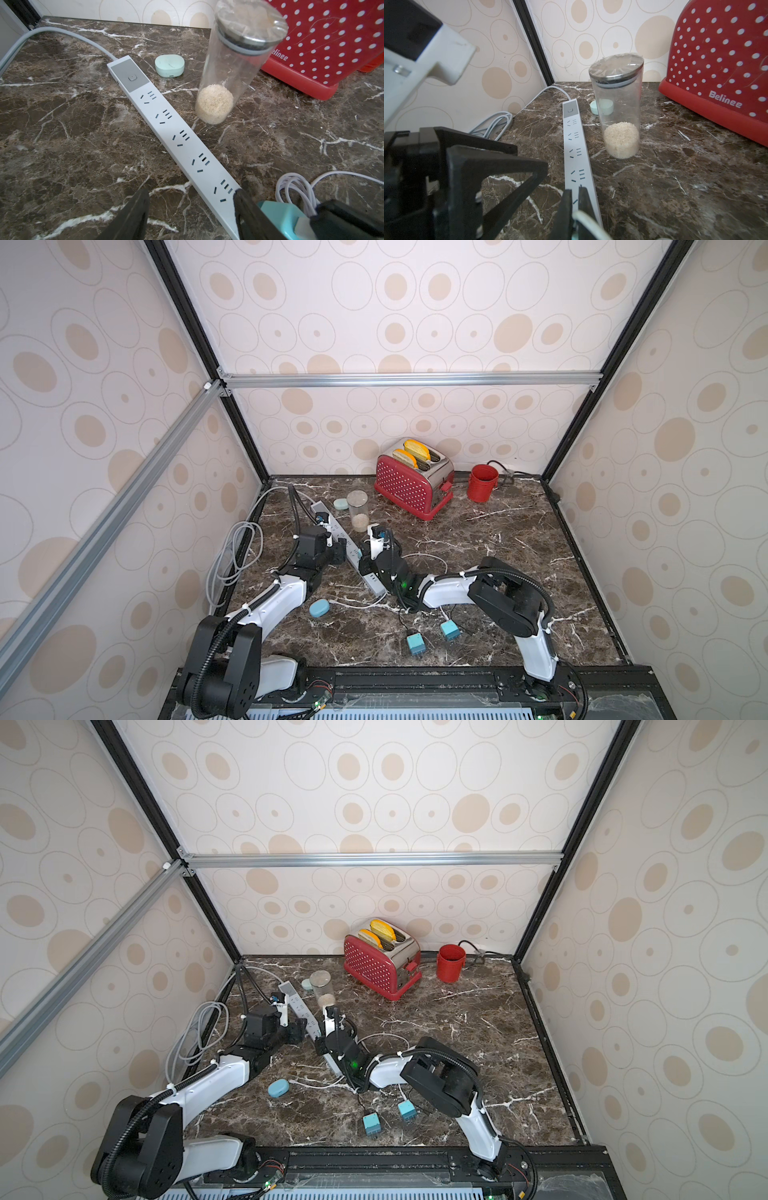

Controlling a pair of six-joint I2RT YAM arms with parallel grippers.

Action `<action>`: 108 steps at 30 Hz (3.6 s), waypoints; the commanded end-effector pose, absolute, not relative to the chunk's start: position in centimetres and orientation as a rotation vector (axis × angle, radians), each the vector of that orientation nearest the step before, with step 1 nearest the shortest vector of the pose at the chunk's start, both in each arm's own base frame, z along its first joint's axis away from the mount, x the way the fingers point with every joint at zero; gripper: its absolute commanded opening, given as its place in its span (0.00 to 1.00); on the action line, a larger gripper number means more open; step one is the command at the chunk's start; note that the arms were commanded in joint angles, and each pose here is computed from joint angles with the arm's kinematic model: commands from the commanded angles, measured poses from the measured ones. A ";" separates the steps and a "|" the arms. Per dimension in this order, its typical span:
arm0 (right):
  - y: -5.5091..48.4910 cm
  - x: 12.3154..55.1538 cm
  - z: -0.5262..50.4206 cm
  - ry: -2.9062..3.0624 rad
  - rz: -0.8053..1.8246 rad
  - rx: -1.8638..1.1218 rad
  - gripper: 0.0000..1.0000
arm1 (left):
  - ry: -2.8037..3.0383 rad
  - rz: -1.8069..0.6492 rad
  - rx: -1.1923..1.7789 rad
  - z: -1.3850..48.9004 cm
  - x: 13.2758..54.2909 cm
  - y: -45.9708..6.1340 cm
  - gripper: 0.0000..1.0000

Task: Charge the bluetooth headset
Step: Insert the plug into the socket.

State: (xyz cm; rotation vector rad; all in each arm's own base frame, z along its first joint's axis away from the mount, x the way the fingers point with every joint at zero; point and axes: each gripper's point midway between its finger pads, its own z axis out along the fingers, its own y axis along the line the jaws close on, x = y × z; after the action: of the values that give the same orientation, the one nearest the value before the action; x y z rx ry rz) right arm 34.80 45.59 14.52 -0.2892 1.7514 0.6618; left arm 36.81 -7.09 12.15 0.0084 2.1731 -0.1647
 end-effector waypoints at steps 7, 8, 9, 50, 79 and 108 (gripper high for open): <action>46.2 35.4 15.7 1.715 0.706 -0.258 0.00 | 2.144 -0.177 -0.001 13.5 37.7 -7.3 0.66; 46.2 35.4 15.6 1.722 0.709 -0.254 0.00 | 2.143 -0.175 -0.001 13.6 37.7 -7.3 0.66; 46.2 35.4 15.4 1.728 0.712 -0.250 0.00 | 2.144 -0.175 -0.002 13.6 37.7 -7.3 0.66; 45.7 36.3 11.8 1.737 0.634 -0.263 0.00 | 2.146 -0.186 0.001 13.5 37.7 -7.5 0.66; 46.3 32.4 6.6 1.845 0.603 -0.382 0.00 | 2.148 -0.186 0.009 13.4 37.6 -7.5 0.66; 44.6 37.0 9.2 1.756 0.564 -0.297 0.00 | 2.151 -0.180 -0.009 13.7 37.6 -7.3 0.66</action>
State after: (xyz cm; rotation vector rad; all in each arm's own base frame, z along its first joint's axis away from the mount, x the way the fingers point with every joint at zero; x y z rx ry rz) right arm 37.39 44.24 11.85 -0.2336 1.6964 0.6029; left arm 36.76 -7.20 11.99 0.0123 2.1882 -0.1701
